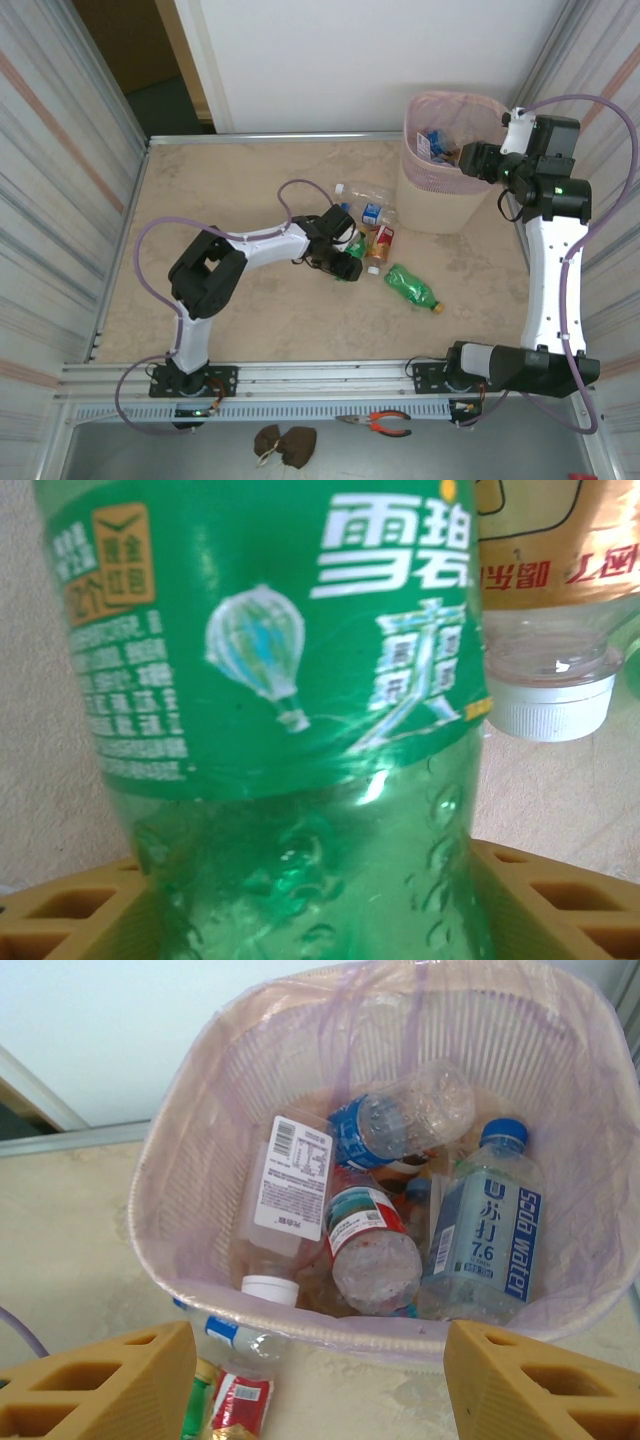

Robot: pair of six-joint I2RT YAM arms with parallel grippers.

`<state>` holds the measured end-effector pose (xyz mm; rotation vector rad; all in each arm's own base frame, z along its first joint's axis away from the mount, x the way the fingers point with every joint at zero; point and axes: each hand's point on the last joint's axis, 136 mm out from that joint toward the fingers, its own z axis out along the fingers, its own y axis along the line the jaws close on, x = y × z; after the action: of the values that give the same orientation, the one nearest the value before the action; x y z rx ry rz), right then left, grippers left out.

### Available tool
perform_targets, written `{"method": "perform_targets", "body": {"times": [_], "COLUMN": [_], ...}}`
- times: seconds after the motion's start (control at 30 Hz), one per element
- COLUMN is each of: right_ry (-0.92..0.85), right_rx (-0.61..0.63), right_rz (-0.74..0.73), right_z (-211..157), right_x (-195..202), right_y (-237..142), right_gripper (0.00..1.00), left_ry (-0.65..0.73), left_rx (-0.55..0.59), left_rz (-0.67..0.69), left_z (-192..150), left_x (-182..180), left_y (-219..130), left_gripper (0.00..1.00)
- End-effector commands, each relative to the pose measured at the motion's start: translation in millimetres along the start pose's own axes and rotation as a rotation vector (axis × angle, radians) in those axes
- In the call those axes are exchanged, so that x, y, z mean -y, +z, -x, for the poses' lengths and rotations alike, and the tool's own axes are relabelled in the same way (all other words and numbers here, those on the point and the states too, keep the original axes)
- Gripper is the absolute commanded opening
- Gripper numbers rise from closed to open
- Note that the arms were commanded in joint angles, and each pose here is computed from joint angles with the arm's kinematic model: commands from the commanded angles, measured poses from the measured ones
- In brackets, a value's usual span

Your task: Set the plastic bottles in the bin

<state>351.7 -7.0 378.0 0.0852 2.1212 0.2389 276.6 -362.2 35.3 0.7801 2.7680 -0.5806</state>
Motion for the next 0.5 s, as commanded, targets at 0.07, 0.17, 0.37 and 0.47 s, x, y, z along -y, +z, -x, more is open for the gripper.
{"method": "perform_targets", "body": {"times": [0.07, 0.17, 0.37, 0.47], "right_ry": [0.004, 0.006, -0.021, -0.041], "right_rx": [0.031, 0.032, 0.061, 0.084], "right_rz": [0.007, 0.012, 0.060, 0.114], "right_z": [3.2, 3.4, 5.2, 5.4], "right_x": [-1.2, -2.4, -15.6, -28.9], "right_y": [-8.4, -9.6, -18.1, -22.3], "right_gripper": [0.66, 0.66, 0.66, 0.66], "left_ry": [0.009, 0.015, 0.023, 0.021], "left_rx": [0.019, 0.031, 0.088, 0.147], "left_rz": [-0.008, 0.003, 0.029, 0.022], "left_z": [7.0, 8.4, 16.1, 23.5], "left_x": [6.8, 4.9, -5.5, -11.1], "left_y": [-7.2, -12.3, -37.7, -57.1], "left_gripper": [0.64, 0.62, 0.59, 0.58]}}
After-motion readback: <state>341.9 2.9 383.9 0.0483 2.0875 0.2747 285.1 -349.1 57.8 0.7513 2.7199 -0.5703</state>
